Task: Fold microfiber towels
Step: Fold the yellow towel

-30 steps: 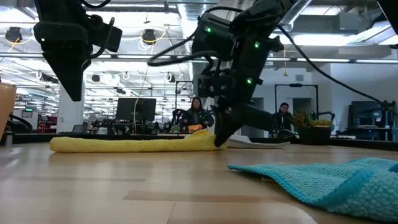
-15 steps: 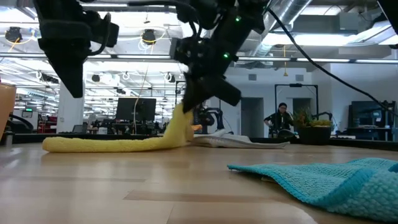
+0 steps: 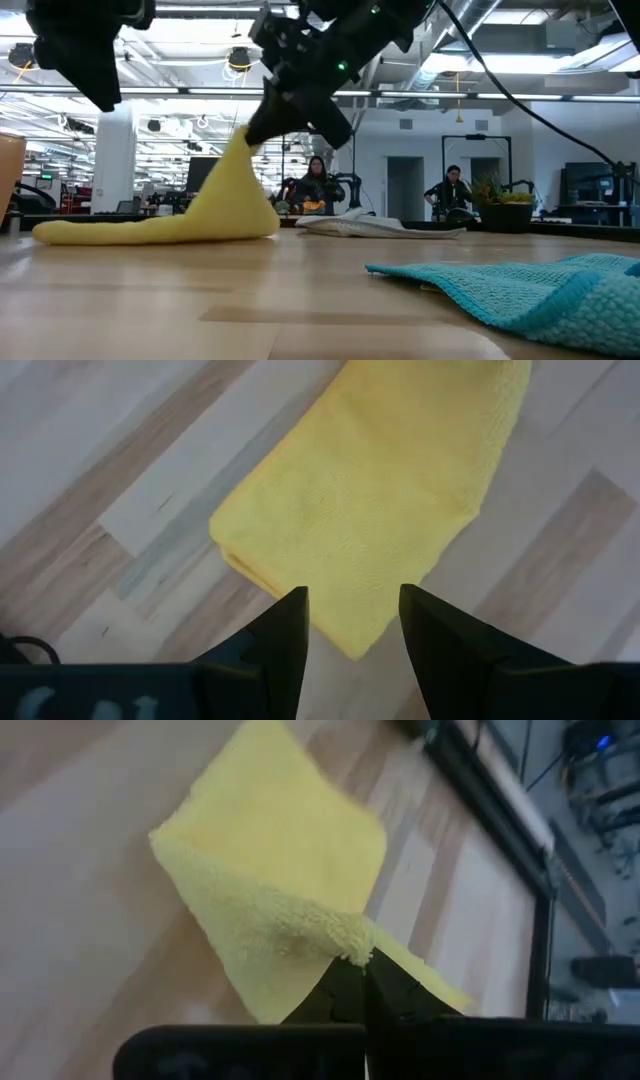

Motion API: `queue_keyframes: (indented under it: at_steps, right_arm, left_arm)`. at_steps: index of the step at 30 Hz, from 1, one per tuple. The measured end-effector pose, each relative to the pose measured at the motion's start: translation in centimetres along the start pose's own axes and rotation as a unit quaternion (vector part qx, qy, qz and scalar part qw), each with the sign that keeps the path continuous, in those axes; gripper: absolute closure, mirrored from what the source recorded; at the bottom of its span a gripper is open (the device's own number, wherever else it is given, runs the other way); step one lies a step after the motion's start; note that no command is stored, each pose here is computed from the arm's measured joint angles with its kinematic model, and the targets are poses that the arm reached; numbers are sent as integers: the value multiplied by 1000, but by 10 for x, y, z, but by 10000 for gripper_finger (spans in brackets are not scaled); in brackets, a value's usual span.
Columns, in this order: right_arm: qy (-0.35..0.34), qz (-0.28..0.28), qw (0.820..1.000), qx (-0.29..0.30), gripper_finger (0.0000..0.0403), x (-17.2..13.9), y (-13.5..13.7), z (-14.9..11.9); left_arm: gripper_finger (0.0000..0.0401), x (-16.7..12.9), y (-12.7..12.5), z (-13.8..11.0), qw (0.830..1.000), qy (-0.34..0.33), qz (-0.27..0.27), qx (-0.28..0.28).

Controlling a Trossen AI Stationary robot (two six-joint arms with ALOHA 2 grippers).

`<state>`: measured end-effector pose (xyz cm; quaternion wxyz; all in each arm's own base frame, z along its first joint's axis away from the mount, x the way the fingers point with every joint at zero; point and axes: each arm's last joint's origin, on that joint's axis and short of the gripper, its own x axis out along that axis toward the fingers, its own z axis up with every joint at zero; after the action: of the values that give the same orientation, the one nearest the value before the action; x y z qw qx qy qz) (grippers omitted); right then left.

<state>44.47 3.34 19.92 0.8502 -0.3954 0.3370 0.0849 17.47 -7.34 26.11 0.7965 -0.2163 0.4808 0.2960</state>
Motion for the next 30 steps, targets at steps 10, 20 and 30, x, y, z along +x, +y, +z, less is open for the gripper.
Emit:
queue_keyframes:
  at_steps: [10, 20, 30]
  right_arm:
    - [-48, -44, 998, 17, 399, 0, -11, 7]
    - [-74, -56, 995, 43, 399, 1, -23, 3]
    - [-119, -41, 990, 57, 399, 21, -20, 1]
  left_arm:
    - [250, -4, -1, -5, 1000, 14, -14, -11]
    - [250, -3, -1, -5, 1000, 14, -14, -11]
    - [250, -3, -1, -5, 1000, 18, -16, -11]
